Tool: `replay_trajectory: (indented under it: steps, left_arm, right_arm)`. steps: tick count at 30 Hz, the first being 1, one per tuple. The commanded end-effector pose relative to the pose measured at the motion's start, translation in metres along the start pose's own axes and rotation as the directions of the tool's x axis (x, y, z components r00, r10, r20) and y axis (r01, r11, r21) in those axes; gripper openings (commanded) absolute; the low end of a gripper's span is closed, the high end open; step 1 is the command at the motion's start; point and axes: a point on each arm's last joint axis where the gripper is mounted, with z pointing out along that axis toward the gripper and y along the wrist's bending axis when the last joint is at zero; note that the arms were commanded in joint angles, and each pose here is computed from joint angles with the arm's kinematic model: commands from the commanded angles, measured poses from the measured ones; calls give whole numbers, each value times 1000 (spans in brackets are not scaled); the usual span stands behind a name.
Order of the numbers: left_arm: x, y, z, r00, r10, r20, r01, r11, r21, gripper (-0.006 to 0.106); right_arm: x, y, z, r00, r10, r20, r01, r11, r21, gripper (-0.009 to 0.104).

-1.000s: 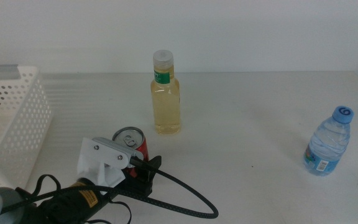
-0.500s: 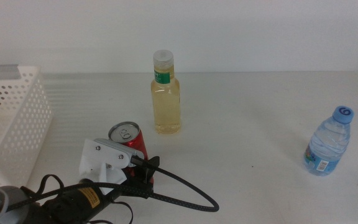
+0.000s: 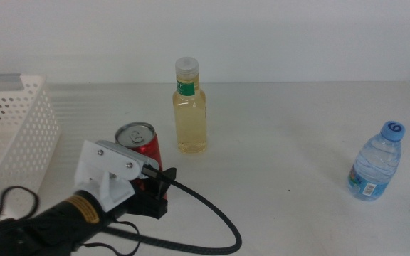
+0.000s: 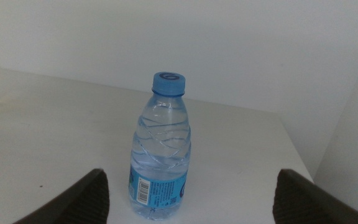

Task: Use arms to grab the bottles and put them into the dustbin to the left of the table.

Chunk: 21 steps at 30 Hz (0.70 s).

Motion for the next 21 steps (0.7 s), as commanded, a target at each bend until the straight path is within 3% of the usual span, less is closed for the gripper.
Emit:
replay_trajectory:
  steps: [1,15,21]
  left_arm:
    - [-31,-4,-11,988,3,153,-5,1000,10,-5]
    - [-83,-7,-47,1000,6,12,-5,998,-62,-5]
    - [-107,-8,-54,1000,19,18,-18,997,-79,-5]
  right_arm:
    - [-11,-1,-3,994,-12,108,10,1000,19,69]
    - [-11,-1,-3,994,-12,108,10,1000,19,69]
    - [-11,-1,-3,994,-12,108,10,1000,19,69]
